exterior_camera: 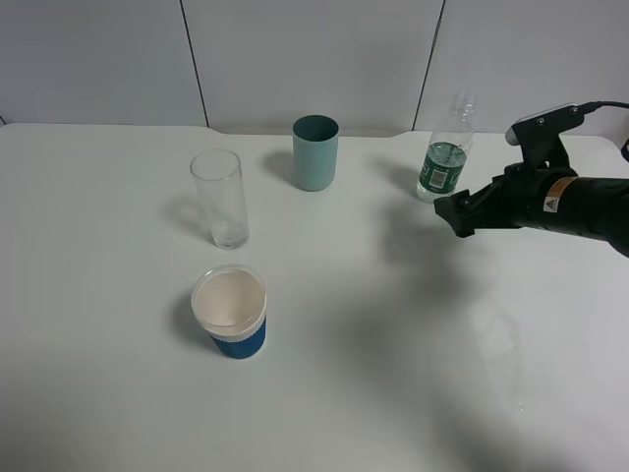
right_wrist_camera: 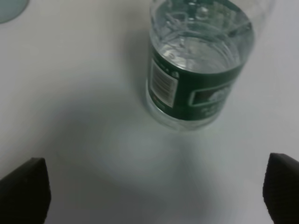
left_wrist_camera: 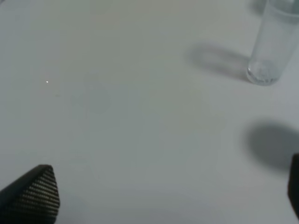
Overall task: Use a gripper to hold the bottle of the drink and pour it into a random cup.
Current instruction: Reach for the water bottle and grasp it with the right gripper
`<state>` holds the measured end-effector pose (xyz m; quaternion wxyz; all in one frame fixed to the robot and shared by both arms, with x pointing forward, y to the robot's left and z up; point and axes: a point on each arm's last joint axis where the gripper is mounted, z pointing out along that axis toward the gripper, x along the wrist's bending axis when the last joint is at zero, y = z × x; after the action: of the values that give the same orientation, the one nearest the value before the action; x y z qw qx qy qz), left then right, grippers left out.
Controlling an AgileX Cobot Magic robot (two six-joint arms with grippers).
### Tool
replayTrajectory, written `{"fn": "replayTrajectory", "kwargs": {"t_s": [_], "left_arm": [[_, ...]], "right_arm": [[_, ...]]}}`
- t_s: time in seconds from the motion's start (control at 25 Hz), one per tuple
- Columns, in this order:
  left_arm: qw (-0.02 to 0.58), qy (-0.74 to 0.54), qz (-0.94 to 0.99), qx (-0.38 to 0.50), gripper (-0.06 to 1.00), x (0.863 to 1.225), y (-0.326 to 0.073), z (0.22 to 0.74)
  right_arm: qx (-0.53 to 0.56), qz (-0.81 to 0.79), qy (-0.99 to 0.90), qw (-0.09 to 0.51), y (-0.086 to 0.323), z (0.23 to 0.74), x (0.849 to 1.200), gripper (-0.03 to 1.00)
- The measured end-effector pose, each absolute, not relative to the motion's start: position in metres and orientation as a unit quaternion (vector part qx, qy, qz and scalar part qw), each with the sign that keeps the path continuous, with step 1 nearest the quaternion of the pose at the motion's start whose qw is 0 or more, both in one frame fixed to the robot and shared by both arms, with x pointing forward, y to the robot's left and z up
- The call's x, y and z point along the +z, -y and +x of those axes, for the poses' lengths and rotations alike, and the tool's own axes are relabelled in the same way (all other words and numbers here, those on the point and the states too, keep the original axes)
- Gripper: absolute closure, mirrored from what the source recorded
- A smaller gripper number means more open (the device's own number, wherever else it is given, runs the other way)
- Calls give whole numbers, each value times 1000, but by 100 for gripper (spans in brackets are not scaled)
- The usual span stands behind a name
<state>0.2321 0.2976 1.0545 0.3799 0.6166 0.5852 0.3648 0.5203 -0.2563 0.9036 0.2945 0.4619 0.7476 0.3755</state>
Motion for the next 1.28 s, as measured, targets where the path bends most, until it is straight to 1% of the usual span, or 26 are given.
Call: {"fn": "replayTrajectory", "kwargs": {"t_s": [0.36, 0.6, 0.92, 1.28], "left_arm": [[380, -585, 617, 365, -5, 1054, -298, 232], [380, -585, 617, 365, -5, 1054, -298, 232], [380, -585, 617, 365, -5, 1054, -298, 232], [380, -585, 617, 365, -5, 1054, -298, 232]], "right_arm": [[394, 476, -720, 315, 258, 529, 884, 7], [428, 462, -697, 344, 257, 535, 879, 7], [440, 467, -658, 394, 263, 541, 878, 7], [450, 471, -638, 411, 265, 543, 869, 7]]}}
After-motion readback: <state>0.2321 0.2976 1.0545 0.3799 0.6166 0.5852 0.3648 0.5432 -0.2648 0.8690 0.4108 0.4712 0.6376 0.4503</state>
